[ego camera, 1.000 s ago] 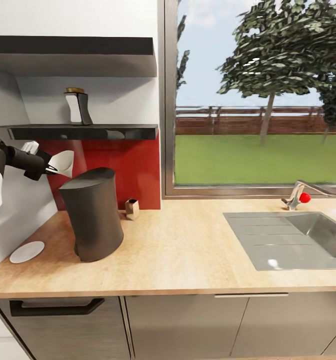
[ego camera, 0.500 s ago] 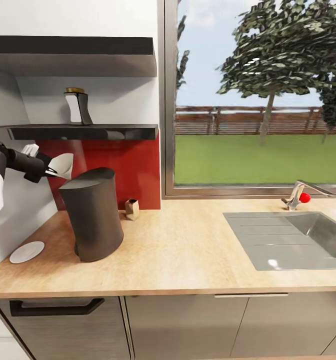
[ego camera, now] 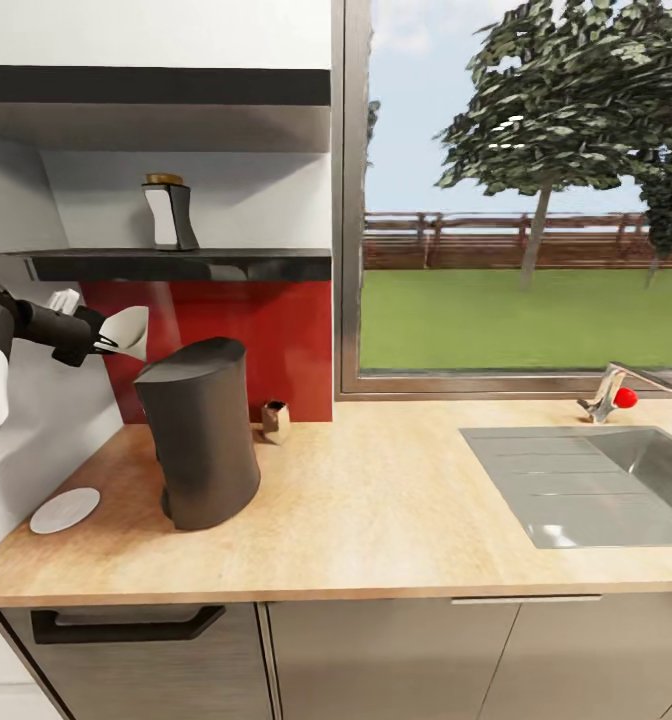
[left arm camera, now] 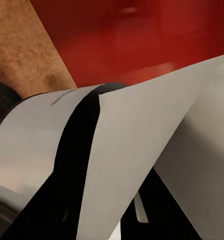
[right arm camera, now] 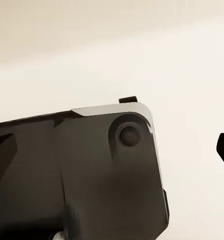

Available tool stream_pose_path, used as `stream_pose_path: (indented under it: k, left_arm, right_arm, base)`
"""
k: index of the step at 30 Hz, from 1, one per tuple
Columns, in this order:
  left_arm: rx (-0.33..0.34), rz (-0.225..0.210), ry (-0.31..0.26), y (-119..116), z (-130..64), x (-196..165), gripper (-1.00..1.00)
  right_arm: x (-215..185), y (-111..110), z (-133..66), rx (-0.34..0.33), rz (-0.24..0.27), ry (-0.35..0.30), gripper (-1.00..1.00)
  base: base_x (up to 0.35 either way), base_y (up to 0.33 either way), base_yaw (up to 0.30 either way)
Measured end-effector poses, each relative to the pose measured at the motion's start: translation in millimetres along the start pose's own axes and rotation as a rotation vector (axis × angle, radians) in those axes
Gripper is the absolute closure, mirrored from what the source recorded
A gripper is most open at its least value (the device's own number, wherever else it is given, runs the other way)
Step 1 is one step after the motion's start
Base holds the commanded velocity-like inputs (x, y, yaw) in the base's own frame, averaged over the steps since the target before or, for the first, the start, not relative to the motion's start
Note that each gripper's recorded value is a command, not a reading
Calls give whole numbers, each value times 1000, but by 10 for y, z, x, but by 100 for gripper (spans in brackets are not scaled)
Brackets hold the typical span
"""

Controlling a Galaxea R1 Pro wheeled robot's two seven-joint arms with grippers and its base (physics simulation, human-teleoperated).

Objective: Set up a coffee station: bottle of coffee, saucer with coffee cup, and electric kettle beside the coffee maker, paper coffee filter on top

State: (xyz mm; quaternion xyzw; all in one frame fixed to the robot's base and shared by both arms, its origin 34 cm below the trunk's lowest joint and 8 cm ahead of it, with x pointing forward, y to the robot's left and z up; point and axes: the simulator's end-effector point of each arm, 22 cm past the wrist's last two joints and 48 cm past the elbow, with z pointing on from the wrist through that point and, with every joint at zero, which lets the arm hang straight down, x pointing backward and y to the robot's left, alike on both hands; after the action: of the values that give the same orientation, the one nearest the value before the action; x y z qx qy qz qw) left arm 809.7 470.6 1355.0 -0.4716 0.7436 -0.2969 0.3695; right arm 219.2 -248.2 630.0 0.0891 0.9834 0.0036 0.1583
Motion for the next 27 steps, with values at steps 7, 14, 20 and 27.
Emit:
stream_pose_path:
  k: [7,14,20,27]
  left_arm:
    - [0,0,0,0,0,0,100]
    - [-2,1,2,4,5,6,100]
    - [-7,3,7,20,23,28,100]
    - [-9,2,6,31,25,23,100]
  right_arm:
    - [2,-2,0,1,0,0,-100]
    - [4,-2,0,1,0,1,-100]
    - [8,3,-1,0,1,1,-100]
    - [7,-1,-1,1,0,2,-100]
  base:
    - [1,2,-159]
    - [0,0,-44]
    - [0,0,-48]
    - [0,0,-94]
